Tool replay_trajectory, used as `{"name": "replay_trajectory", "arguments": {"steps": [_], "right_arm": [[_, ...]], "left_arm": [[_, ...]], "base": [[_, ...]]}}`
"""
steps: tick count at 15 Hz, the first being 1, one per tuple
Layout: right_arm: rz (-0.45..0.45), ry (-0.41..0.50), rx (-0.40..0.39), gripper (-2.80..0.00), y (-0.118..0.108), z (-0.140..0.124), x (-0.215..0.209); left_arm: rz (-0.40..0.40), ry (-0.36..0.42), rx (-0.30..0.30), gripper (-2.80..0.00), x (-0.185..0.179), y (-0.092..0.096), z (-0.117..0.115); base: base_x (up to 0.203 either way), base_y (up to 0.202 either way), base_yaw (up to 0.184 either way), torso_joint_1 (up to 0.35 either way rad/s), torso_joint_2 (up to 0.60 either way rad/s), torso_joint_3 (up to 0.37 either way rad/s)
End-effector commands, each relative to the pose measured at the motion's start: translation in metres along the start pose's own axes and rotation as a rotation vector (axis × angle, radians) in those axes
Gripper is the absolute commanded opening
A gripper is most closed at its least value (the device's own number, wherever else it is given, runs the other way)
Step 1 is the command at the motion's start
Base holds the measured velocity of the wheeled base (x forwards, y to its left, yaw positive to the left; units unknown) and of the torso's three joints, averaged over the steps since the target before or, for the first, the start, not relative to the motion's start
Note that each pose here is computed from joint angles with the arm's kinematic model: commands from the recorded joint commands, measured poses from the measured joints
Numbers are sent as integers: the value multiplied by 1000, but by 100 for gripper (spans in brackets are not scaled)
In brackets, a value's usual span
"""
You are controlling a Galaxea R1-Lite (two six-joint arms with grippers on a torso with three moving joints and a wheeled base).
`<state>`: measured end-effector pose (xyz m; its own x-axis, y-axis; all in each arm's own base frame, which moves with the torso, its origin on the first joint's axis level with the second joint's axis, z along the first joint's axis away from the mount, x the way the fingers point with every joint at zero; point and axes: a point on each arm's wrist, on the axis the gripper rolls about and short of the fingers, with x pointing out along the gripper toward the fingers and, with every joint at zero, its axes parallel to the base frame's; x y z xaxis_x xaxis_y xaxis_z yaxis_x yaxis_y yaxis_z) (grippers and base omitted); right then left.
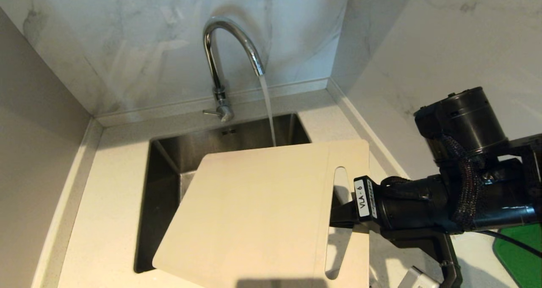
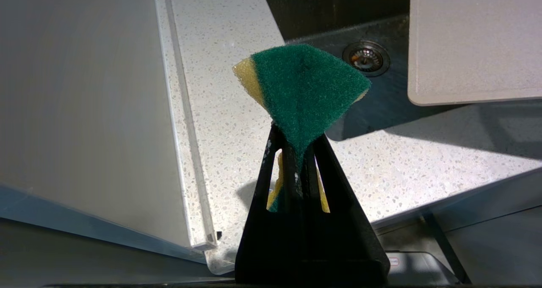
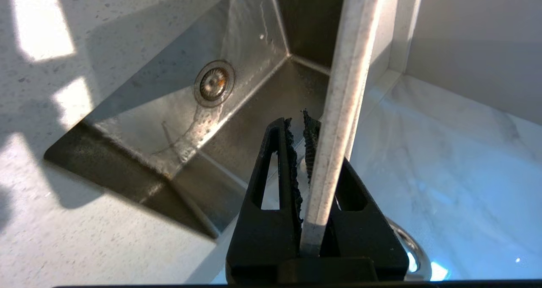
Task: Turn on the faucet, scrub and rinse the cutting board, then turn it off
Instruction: Pick up the cutting board
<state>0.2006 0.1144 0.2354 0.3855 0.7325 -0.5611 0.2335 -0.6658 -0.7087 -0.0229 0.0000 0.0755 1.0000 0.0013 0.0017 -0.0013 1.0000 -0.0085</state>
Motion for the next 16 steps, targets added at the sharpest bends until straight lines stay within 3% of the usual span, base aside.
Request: {"name": "replay_trajectory", "arguments": {"steps": [1,8,12,16], "right_arm": [[-6,-12,-43,-280,-1,-6,5],[35,-82,-110,-280,-19,-33,7],[114,-149,-112,-280,-18,-42,17],[141,-115,-137,-280,-20,-66,28]], "left_arm": [[0,3,-1,-280,0,0,-1],[0,4,0,-280,0,0,-1],[0,2,-1,-280,0,0,-1],[0,2,-1,-280,0,0,-1]], "base": [[0,0,0,0,0,0],[0,0,0,0,0,0],[0,0,0,0,0,0],[0,0,0,0,0,0]]}}
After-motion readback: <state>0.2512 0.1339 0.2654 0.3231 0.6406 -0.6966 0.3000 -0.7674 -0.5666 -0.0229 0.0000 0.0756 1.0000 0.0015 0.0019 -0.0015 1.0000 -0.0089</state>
